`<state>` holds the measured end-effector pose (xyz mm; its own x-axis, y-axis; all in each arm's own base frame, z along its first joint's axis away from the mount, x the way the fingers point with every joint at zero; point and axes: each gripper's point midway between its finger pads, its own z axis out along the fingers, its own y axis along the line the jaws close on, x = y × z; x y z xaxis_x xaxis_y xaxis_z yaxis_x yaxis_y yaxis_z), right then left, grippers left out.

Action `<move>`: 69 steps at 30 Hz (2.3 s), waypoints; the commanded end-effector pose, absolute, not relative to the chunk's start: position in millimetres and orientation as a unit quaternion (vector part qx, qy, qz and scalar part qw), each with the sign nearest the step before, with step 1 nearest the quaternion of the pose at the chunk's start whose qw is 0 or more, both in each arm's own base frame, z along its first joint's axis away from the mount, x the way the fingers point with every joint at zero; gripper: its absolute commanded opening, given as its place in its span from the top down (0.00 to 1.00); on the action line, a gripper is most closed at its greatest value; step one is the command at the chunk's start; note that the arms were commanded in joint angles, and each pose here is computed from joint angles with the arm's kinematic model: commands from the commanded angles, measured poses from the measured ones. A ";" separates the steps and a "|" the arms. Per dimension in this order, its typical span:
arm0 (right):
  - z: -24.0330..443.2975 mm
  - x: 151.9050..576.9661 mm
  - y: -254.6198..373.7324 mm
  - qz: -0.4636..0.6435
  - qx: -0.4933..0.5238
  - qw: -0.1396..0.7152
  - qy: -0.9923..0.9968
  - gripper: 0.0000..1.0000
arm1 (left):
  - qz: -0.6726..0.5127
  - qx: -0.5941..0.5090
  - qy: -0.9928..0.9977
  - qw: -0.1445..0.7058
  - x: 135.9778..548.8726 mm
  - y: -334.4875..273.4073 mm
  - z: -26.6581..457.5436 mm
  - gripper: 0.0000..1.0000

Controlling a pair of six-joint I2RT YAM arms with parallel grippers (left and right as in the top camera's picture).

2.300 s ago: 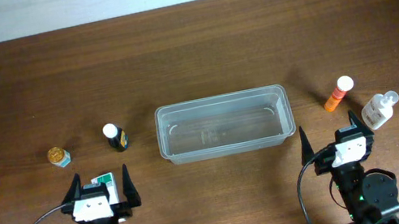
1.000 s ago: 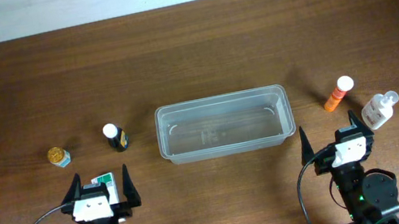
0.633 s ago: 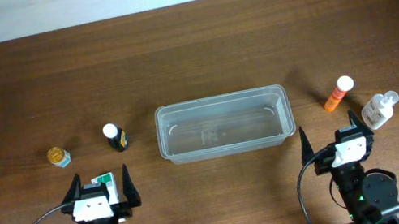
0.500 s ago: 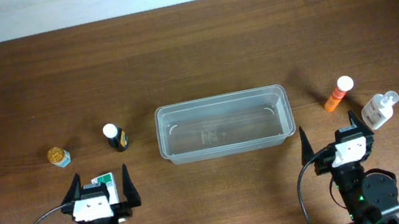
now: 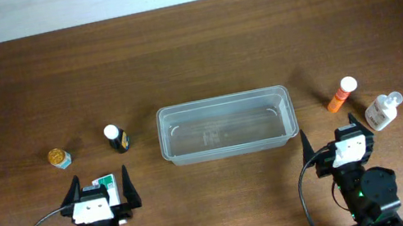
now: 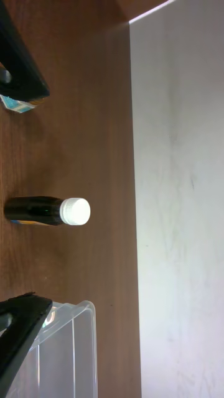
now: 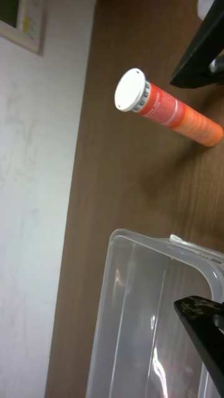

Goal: Pack container

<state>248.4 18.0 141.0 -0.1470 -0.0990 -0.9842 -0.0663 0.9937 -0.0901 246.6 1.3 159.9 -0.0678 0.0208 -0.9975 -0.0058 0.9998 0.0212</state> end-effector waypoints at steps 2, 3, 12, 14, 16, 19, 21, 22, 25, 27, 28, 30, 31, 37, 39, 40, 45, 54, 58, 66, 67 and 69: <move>166.7 247.7 14.9 0.011 -0.015 0.668 0.744 0.02 | 0.000 0.007 0.715 0.699 243.6 -2.0 183.5 0.01; 176.0 247.0 11.6 0.012 -0.001 0.673 0.740 0.02 | 0.002 0.006 0.714 0.700 243.0 -1.2 188.5 0.01; 241.4 243.6 -4.5 -0.004 0.053 0.641 0.766 0.02 | 0.010 -0.001 0.759 0.651 248.5 2.5 229.2 0.01; 250.4 248.1 -4.0 -0.008 0.051 0.621 0.782 0.02 | 0.011 -0.002 0.773 0.634 255.5 3.1 237.2 0.01; 257.2 255.3 -3.1 -0.012 0.048 0.596 0.801 0.02 | 0.011 -0.001 0.788 0.615 264.1 2.9 242.3 0.01; 264.7 267.7 -3.1 -0.019 0.048 0.552 0.832 0.02 | 0.011 -0.001 0.821 0.571 278.9 2.9 243.2 0.01; 269.6 277.5 -7.3 -0.016 0.071 0.518 0.853 0.02 | 0.011 0.000 0.847 0.531 287.8 2.7 239.6 0.01; 271.8 282.3 -9.3 -0.013 0.078 0.501 0.862 0.02 | 0.011 0.000 0.859 0.511 290.8 2.7 237.0 0.00; 279.3 299.1 -12.3 0.017 0.087 0.455 0.886 0.02 | 0.011 0.001 0.895 0.446 298.4 2.7 229.0 0.01; 279.8 309.7 -18.9 0.038 0.100 0.416 0.903 0.02 | 0.011 0.002 0.915 0.402 302.3 2.6 222.9 0.01; 277.9 314.0 -24.9 0.043 0.111 0.394 0.911 0.01 | 0.011 0.003 0.923 0.384 303.7 2.5 220.4 0.01; 270.9 321.8 -38.7 0.048 0.136 0.348 0.926 0.02 | 0.005 0.005 0.939 0.345 306.3 0.4 213.7 0.01; 265.9 325.9 -44.9 0.050 0.143 0.326 0.933 0.02 | 0.000 0.008 0.944 0.330 307.9 -1.7 210.6 0.01; 217.6 347.9 -66.3 0.050 0.171 0.210 0.961 0.02 | -0.028 0.016 0.959 0.281 317.4 -11.7 189.4 0.01; 196.9 351.4 -67.2 0.052 0.174 0.177 0.967 0.01 | -0.028 0.015 0.962 0.273 318.6 -11.7 184.4 0.01; 186.9 351.8 -67.4 0.053 0.176 0.160 0.970 0.00 | -0.028 0.015 0.962 0.271 318.9 -11.7 183.2 0.00; 138.8 352.9 -67.7 0.058 0.183 0.080 0.978 0.01 | -0.028 0.015 0.963 0.269 319.2 -11.5 182.0 0.00; 91.4 348.4 -67.4 0.061 0.188 0.001 0.980 0.21 | -0.028 0.015 0.963 0.269 319.2 -11.6 182.0 0.00; 91.1 348.3 -67.7 0.060 0.188 0.000 0.980 0.38 | -0.028 0.015 0.963 0.269 319.2 -11.6 182.0 0.01; 90.9 345.8 -69.2 0.054 0.188 -0.004 0.981 0.64 | -0.028 0.015 0.963 0.269 319.3 -11.6 182.0 0.01; 91.0 345.0 -70.4 0.050 0.189 -0.005 0.981 0.65 | -0.028 0.015 0.963 0.269 319.3 -11.6 182.0 0.01; 90.9 344.5 -71.5 0.047 0.188 -0.006 0.981 0.67 | -0.028 0.015 0.963 0.269 319.3 -11.6 182.0 0.01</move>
<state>341.5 -65.8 87.1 -0.9297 0.3656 0.0447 0.3683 0.9234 0.1080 315.5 -7.9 173.8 -0.8654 0.0172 -0.5008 0.0380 0.9988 -0.0314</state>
